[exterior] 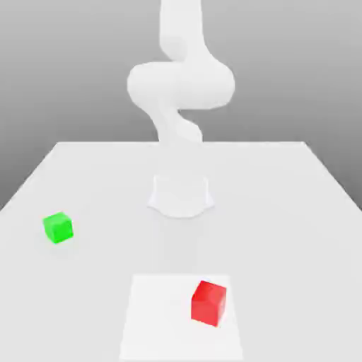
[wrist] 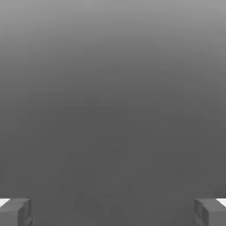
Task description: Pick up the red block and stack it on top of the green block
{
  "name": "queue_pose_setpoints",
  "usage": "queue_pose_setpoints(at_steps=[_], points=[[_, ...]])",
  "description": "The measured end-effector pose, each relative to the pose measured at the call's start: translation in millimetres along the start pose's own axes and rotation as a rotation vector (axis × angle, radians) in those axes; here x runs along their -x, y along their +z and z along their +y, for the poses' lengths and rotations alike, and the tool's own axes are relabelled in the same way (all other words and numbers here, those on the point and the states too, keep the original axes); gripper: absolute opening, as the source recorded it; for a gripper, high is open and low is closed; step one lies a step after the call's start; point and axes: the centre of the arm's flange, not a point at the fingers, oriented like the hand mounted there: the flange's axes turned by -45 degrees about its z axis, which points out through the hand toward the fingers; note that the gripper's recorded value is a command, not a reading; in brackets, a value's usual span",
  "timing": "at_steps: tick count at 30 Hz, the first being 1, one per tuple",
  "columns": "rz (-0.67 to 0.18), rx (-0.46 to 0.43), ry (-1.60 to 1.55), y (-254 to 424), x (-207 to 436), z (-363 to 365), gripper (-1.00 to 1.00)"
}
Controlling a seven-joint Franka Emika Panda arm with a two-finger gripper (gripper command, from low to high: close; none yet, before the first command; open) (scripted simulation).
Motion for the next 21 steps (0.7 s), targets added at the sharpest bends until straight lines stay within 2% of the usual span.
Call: queue_pose_setpoints(at_steps=[5,11,21], points=[[-0.176,0.01,0.09,118.0,33.9,-9.9,0.0],[-0.377,0.047,0.189,233.7,106.9,-19.6,0.0],[-0.684,0.162,0.328,356.4,275.9,-26.9,0.0]])
